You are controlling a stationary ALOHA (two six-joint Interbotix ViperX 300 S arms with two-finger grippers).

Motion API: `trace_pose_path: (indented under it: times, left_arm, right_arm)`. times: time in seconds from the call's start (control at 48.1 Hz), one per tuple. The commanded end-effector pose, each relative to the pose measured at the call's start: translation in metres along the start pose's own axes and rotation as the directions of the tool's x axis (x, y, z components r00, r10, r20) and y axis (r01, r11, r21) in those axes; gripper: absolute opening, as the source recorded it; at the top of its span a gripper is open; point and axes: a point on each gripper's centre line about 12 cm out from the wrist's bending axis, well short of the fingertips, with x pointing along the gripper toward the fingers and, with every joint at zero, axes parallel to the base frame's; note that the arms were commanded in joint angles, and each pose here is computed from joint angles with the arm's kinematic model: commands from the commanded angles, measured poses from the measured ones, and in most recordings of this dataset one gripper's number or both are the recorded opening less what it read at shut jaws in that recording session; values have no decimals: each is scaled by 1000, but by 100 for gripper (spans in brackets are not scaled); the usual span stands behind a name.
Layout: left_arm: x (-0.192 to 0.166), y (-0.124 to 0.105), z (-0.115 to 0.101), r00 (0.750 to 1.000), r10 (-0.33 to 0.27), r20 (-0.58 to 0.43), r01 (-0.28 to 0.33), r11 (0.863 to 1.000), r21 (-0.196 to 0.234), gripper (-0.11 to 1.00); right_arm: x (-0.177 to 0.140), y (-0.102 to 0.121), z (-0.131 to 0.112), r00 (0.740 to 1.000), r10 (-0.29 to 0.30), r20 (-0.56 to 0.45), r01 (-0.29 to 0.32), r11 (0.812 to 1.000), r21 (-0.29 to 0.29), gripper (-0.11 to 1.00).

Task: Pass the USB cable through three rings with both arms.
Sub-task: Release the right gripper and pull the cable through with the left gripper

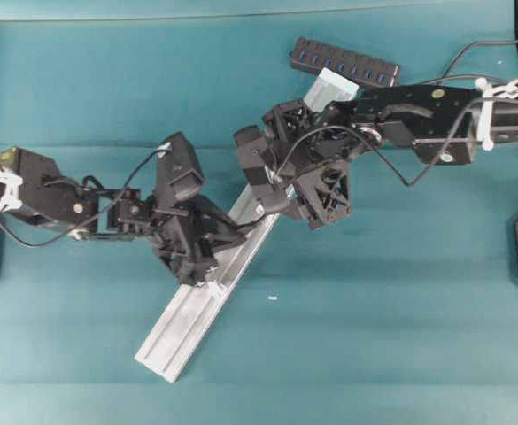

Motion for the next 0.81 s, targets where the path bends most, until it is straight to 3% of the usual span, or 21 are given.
trace_pose_path:
  times: [0.0, 0.332, 0.789]
  left_arm:
    - [-15, -17, 21, 997, -50, 64, 49, 999, 3, 12]
    - [-30, -22, 20, 995, -67, 72, 68, 997, -24, 12]
    - [-39, -29, 17, 993, -89, 72, 92, 995, -45, 10]
  right_arm:
    - [-2, 4, 7, 1000, -3, 19, 3, 1000, 8, 81]
    - [5, 25, 24, 999, 13, 41, -12, 999, -34, 81]
    - [22, 29, 36, 998, 2, 56, 2, 997, -75, 80]
